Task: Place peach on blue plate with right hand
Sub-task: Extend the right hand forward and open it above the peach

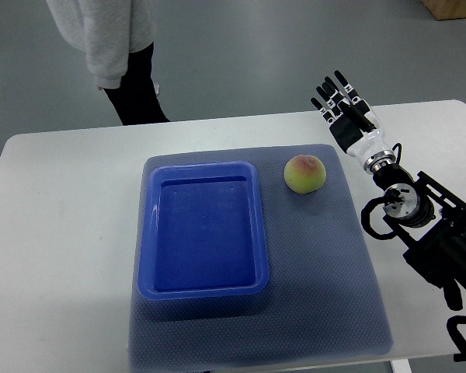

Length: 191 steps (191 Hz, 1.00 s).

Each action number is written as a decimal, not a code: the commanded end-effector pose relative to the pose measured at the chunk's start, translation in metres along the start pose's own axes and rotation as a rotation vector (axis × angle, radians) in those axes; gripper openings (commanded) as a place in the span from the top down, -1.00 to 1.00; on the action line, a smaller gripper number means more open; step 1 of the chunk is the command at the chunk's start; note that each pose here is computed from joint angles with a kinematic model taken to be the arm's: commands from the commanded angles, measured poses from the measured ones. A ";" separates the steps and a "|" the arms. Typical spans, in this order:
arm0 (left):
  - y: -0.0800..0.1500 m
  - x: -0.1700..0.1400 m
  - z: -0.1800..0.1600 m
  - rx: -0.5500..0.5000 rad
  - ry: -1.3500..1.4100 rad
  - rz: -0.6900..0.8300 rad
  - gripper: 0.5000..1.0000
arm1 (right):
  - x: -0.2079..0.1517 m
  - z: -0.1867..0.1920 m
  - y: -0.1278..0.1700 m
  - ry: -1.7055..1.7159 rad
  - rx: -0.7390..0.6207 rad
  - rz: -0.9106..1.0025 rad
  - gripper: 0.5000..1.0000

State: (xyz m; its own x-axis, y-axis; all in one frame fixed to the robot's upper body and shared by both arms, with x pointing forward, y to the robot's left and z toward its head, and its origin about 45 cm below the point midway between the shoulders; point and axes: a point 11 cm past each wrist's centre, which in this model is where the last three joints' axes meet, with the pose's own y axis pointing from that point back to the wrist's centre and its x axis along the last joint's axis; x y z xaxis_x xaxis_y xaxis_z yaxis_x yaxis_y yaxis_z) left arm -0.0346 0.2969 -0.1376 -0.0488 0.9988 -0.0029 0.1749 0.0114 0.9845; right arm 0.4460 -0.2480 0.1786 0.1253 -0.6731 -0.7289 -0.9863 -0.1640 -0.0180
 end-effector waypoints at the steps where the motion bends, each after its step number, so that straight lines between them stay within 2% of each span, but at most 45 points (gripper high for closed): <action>1: 0.000 0.000 0.000 0.000 0.002 0.000 -1.00 | 0.000 0.000 0.000 0.000 -0.001 0.000 -0.73; 58: 0.000 0.000 0.000 0.000 0.002 0.000 -1.00 | -0.004 -0.001 -0.003 0.042 -0.017 -0.019 -0.73; 65: 0.000 0.001 0.000 0.000 0.002 0.002 -1.00 | -0.016 -0.005 -0.010 0.122 -0.039 -0.065 -0.73; 80: 0.000 0.000 0.000 0.000 0.003 0.000 -1.00 | -0.018 -0.008 -0.011 0.168 -0.048 -0.081 -0.73; 81: 0.000 0.000 0.000 0.000 0.003 0.000 -1.00 | -0.019 -0.013 -0.013 0.252 -0.069 -0.104 -0.73; 106: 0.000 0.000 0.000 0.000 0.000 0.001 -1.00 | -0.034 -0.018 -0.021 0.524 -0.159 -0.200 -0.73; 125: 0.000 0.001 0.000 0.000 0.004 0.003 -1.00 | -0.036 -0.021 -0.023 0.854 -0.296 -0.278 -0.73; 134: 0.000 0.001 0.000 0.000 0.004 0.003 -1.00 | -0.036 -0.021 -0.023 0.854 -0.296 -0.278 -0.73; 135: 0.000 0.001 0.000 0.000 0.004 0.003 -1.00 | -0.038 -0.027 -0.025 1.011 -0.353 -0.327 -0.73; 149: 0.000 0.001 0.000 0.000 0.002 0.002 -1.00 | -0.044 -0.041 -0.028 1.255 -0.445 -0.416 -0.73; 158: 0.000 0.001 0.000 0.000 0.002 0.002 -1.00 | -0.044 -0.041 -0.028 1.256 -0.445 -0.416 -0.73; 159: 0.000 0.000 0.000 0.000 0.000 0.001 -1.00 | -0.055 -0.056 -0.030 1.425 -0.518 -0.499 -0.73; 170: 0.000 0.000 0.000 0.000 0.000 0.001 -1.00 | -0.071 -0.068 -0.029 1.564 -0.594 -0.590 -0.73; 179: 0.000 0.000 0.000 0.000 0.000 0.001 -1.00 | -0.071 -0.068 -0.029 1.564 -0.594 -0.590 -0.73; 180: 0.000 0.000 0.000 0.000 0.000 0.001 -1.00 | -0.084 -0.077 -0.027 1.675 -0.675 -0.656 -0.73; 191: 0.000 0.000 0.000 0.000 0.000 0.001 -1.00 | -0.095 -0.081 -0.025 1.781 -0.758 -0.704 -0.73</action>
State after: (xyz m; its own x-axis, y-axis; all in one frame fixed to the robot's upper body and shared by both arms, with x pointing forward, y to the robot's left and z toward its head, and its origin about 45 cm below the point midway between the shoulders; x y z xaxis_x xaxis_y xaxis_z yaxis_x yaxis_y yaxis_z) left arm -0.0346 0.2971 -0.1376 -0.0494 0.9988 -0.0021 0.1751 0.0108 0.9845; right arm 0.4730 -0.2415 0.2762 0.7438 -0.3781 0.5512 -0.6509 -0.5972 0.4687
